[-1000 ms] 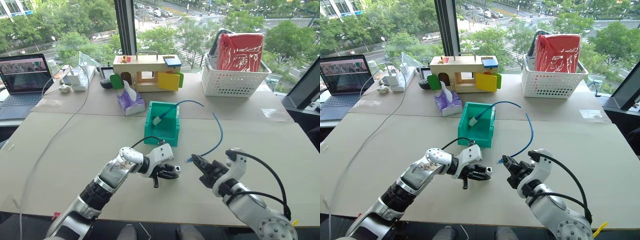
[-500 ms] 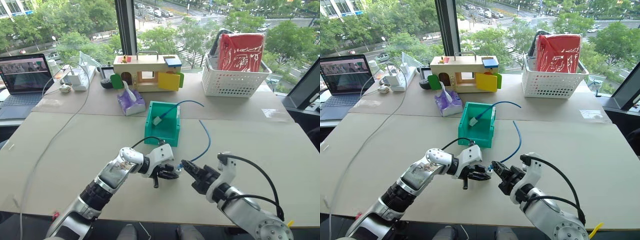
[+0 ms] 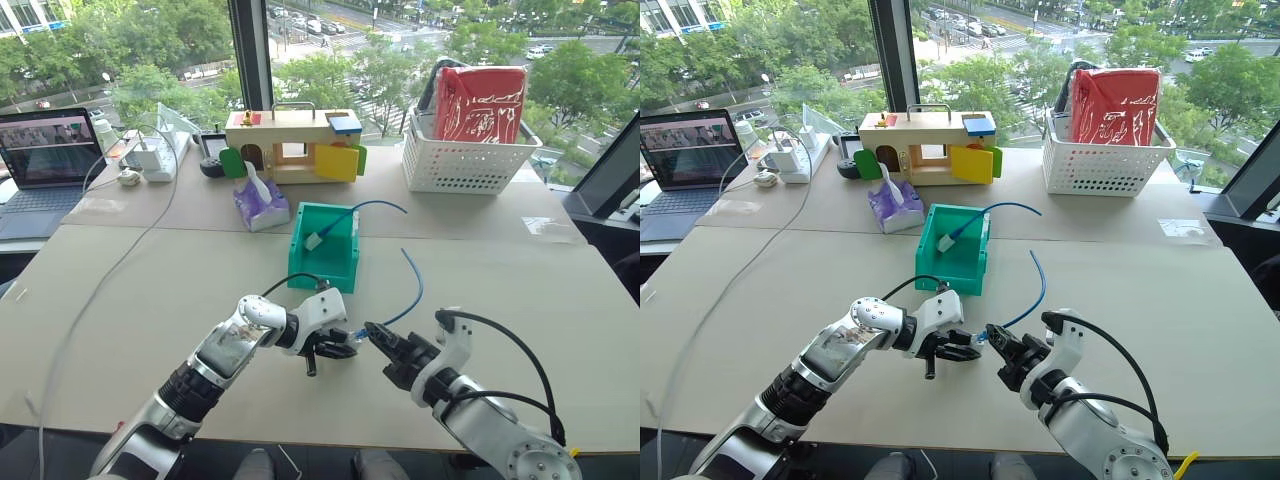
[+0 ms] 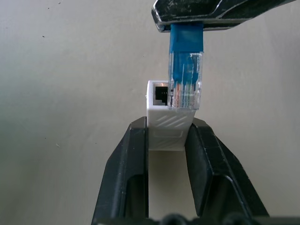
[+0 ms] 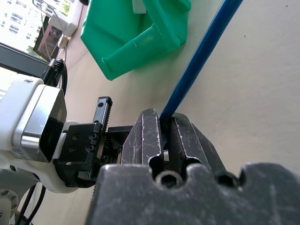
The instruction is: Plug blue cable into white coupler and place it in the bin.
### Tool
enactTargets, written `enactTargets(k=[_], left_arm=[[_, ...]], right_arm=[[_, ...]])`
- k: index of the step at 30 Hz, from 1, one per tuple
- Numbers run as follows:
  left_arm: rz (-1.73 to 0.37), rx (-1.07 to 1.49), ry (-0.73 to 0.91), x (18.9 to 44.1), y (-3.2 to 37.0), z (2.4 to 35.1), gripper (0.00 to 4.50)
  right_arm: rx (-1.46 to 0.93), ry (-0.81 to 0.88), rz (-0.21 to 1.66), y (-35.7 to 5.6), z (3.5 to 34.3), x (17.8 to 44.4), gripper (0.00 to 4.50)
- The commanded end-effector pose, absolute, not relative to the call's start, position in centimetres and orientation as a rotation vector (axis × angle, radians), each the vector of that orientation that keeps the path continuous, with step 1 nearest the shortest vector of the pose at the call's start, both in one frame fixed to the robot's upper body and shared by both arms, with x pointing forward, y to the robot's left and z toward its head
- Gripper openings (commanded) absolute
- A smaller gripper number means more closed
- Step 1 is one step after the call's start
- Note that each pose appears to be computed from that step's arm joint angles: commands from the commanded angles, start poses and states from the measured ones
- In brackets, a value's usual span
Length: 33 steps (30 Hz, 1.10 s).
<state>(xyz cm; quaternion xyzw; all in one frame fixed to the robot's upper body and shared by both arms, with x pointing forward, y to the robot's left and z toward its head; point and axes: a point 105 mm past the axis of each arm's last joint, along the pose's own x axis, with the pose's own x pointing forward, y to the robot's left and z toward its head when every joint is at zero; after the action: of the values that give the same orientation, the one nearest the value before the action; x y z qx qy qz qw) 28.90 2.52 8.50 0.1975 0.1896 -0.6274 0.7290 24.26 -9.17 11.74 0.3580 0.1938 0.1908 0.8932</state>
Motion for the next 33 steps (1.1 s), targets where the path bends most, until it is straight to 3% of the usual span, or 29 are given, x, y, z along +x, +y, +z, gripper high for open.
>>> enactTargets(k=[1,21,33], left_arm=[[-1.378,0.428,0.459,28.5,2.6,7.5,0.62],[-1.366,0.454,0.470,28.4,2.8,7.6,0.62],[-1.264,0.602,0.603,29.0,3.9,7.1,0.62]], right_arm=[[0.738,0.374,0.392,-9.6,12.2,24.5,0.00],[0.690,0.374,0.367,-9.9,12.1,24.7,0.00],[0.609,0.417,0.378,-9.5,11.7,24.2,0.00]])
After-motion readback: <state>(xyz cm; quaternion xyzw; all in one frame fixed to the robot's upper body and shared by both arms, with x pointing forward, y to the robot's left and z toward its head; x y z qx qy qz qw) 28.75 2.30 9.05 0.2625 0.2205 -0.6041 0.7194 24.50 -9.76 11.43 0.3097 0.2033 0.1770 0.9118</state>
